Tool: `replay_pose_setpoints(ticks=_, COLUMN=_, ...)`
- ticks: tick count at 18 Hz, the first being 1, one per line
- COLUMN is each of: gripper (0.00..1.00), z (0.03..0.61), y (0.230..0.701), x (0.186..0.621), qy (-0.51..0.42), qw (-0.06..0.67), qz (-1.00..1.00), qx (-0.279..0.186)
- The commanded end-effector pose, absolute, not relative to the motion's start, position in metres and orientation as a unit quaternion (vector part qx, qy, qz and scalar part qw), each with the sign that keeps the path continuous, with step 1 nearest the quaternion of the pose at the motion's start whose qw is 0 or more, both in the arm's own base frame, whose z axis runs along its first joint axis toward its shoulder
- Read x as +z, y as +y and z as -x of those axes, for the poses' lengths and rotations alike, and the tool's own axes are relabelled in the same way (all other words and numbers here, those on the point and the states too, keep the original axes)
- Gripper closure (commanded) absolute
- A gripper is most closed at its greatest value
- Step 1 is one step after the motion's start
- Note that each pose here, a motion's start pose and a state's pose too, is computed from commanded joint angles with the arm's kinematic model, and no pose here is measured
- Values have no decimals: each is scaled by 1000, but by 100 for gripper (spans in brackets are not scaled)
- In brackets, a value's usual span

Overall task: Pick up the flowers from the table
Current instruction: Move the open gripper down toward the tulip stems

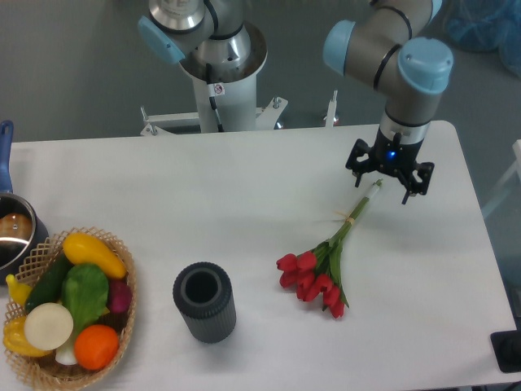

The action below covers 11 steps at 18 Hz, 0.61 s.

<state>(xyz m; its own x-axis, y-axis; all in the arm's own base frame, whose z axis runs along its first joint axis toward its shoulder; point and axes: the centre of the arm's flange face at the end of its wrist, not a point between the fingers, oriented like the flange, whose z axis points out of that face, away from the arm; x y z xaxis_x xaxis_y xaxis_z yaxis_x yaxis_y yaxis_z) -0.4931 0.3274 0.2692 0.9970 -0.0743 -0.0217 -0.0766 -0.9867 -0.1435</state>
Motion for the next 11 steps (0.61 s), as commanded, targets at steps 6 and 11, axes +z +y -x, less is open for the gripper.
replay_pose_setpoints(ticks=6, gripper=0, z=488, y=338, x=243, qy=124, qw=31, qz=992, qx=0)
replay_pose_setpoints(ticks=11, gripper=0, z=486, y=338, x=233, qy=127, qw=29, qz=991, qx=-9)
